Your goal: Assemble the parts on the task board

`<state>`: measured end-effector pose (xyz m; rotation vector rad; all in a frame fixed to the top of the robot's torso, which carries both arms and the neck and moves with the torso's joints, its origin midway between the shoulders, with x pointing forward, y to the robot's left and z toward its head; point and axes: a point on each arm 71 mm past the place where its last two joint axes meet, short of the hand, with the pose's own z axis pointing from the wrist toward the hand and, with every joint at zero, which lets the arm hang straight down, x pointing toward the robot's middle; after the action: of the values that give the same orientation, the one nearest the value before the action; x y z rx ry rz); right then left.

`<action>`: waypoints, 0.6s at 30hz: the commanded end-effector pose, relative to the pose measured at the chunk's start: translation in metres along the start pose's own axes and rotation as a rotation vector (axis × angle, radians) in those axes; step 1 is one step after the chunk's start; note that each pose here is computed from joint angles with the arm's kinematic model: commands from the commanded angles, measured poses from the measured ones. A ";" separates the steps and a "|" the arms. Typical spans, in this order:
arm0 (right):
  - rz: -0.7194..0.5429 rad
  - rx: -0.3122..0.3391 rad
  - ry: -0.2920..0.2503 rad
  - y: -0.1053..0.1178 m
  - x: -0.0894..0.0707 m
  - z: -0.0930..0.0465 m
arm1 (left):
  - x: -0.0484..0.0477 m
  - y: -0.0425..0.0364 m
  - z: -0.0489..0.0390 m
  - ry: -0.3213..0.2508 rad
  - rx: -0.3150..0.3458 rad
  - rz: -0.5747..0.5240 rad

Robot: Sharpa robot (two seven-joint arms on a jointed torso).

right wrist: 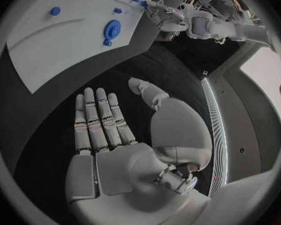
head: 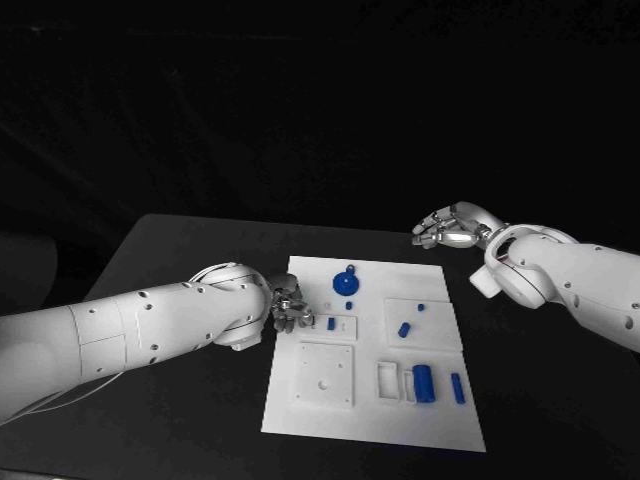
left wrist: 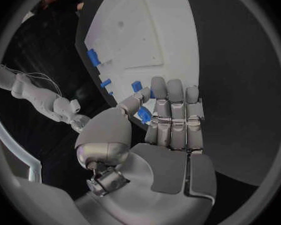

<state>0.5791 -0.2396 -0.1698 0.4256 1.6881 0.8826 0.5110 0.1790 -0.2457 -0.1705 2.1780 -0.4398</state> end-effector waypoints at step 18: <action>-0.001 -0.011 0.015 0.002 0.003 0.001 | -0.0134 -0.0119 -0.0040 0.252 -0.020 0.010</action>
<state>0.5798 -0.2379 -0.1703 0.4249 1.6892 0.8834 0.5196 0.1738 -0.2256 -0.1527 2.3363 -0.4695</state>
